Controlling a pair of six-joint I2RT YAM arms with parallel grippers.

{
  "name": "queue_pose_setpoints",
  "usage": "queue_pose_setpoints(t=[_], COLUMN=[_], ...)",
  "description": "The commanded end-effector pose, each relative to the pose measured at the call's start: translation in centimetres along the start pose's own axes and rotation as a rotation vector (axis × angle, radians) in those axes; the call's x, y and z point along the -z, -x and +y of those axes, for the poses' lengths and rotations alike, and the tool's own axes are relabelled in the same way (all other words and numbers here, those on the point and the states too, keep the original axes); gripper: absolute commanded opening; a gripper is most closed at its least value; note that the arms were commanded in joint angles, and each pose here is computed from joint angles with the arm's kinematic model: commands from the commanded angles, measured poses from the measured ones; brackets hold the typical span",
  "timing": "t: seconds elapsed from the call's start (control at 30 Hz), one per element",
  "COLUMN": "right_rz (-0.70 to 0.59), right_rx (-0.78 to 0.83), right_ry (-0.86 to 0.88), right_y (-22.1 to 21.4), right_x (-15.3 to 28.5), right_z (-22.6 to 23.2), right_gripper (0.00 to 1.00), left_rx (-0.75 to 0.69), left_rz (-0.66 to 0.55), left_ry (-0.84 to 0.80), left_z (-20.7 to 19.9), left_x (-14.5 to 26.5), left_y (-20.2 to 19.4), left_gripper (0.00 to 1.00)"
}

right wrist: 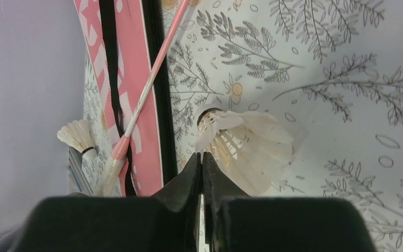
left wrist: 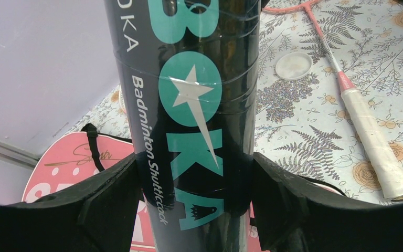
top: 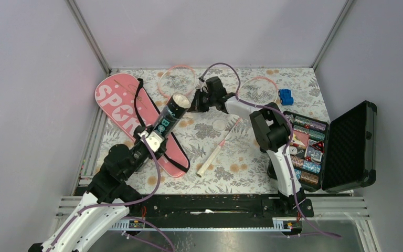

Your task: Pack up the badminton gear

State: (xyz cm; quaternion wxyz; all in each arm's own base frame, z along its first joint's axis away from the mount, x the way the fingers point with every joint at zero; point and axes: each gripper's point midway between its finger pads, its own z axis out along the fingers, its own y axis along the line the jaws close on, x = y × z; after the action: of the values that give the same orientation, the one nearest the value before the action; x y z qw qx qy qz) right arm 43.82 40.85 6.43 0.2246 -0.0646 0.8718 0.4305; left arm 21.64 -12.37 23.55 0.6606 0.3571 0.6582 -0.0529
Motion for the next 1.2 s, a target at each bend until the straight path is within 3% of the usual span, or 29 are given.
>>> queue_pose_setpoints(t=[0.0,0.23,0.43,0.73,0.9,1.17], right_rz=[-0.092,-0.177,-0.243,-0.268,-0.283,-0.255], right_rx=[0.094,0.125,0.201,0.439,0.538,0.612], right_ry=[0.080,0.146,0.097,0.002,-0.040,0.100], right_y=[2.7,3.9,4.0,-0.6,-2.9,-6.0], right_x=[3.5,10.8,19.3,30.2,34.2,36.1], right_z=[4.4,8.1,9.3,11.8,12.2,14.6], right_gripper=[0.00,0.00,0.00,0.00,0.00,0.00], left_rx=[0.003,-0.003,0.000,-0.010,-0.011,-0.008], left_rz=[-0.104,-0.093,-0.104,-0.068,-0.035,0.010], left_ry=[0.024,-0.053,-0.147,-0.324,-0.369,-0.421], left_z=[0.8,-0.6,-2.2,-5.0,-5.4,-6.2], left_x=[-0.2,-0.7,-1.0,-1.6,-2.0,-2.6], left_y=[2.8,2.5,2.7,2.7,2.8,2.3], left_gripper=[0.20,0.20,0.20,0.19,0.19,0.19])
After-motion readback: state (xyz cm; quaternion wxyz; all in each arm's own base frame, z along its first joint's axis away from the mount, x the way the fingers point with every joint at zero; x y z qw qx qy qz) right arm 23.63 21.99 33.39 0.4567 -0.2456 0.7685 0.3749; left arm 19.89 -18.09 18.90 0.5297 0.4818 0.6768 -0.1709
